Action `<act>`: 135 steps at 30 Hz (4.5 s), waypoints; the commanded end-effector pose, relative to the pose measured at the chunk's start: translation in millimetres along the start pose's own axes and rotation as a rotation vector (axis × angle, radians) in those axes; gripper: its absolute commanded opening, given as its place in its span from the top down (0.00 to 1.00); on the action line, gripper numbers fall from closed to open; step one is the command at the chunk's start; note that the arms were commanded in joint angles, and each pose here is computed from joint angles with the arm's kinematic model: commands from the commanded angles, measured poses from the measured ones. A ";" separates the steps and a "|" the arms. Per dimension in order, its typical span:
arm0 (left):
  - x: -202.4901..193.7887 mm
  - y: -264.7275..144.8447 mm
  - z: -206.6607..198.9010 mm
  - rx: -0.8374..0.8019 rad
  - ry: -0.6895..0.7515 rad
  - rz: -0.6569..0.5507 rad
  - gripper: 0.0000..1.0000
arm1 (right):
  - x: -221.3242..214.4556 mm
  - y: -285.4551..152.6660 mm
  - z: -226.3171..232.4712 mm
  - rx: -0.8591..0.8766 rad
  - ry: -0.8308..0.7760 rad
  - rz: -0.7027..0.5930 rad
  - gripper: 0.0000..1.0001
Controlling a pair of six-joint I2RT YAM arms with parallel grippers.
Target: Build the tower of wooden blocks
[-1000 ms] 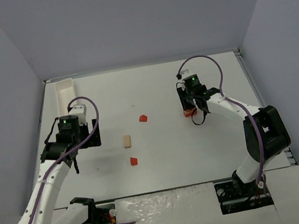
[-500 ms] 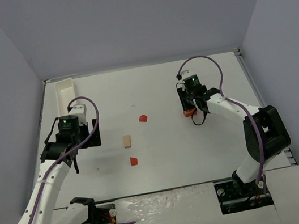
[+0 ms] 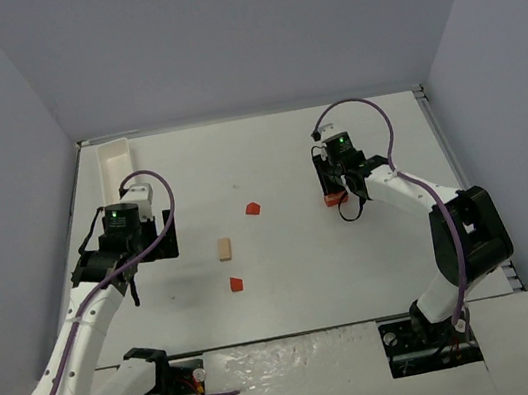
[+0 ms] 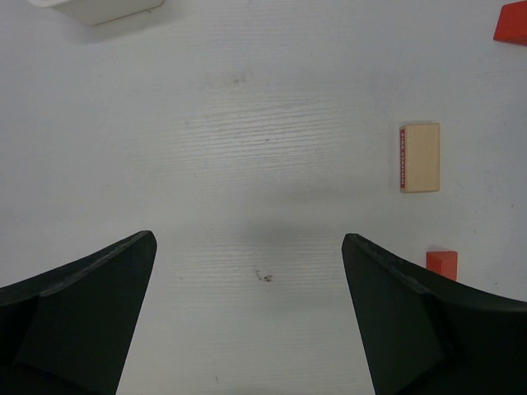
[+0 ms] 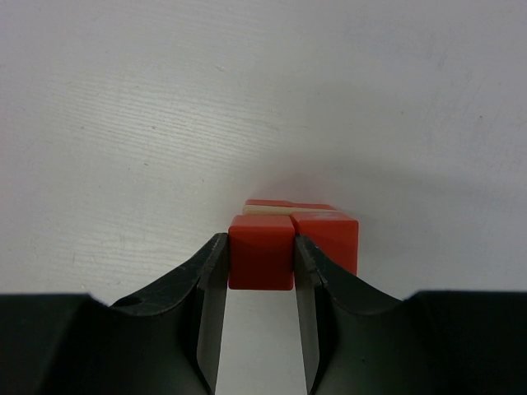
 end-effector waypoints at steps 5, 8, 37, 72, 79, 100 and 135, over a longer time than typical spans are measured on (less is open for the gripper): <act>17.7 -2.5 -3.8 -0.021 0.001 -0.070 0.05 | 16.7 -6.7 -7.7 -0.035 0.018 -0.076 0.71; 17.5 -2.4 -3.7 -0.020 0.001 -0.069 0.05 | 17.2 -7.1 -7.7 -0.036 0.018 -0.078 0.70; 17.1 -1.1 -4.3 -0.024 0.002 -0.063 0.05 | 20.9 -9.6 -7.5 -0.030 0.019 -0.091 0.61; 18.4 -9.1 -4.3 -0.037 -0.004 -0.094 0.05 | 6.5 -9.0 -18.1 -0.059 0.119 -0.022 0.00; 18.3 -7.1 -4.5 -0.035 -0.004 -0.086 0.05 | 2.0 -3.1 -17.4 -0.036 0.116 -0.001 0.00; 18.0 -5.1 -4.6 -0.032 0.000 -0.078 0.05 | -0.3 8.2 -17.2 -0.018 0.102 0.024 0.05; 16.9 -3.4 -4.8 -0.033 -0.001 -0.070 0.05 | 2.7 12.3 -18.4 -0.017 0.074 0.022 0.29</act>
Point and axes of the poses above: each gripper's point midway between its finger pads, its own y axis out along the fingers, its own z axis along the line the jaws close on, x = y × z, the point moved 5 cm from there along -y, back along the fingers, and after that the axes turned 8 degrees about -y, right-handed, at the moved point
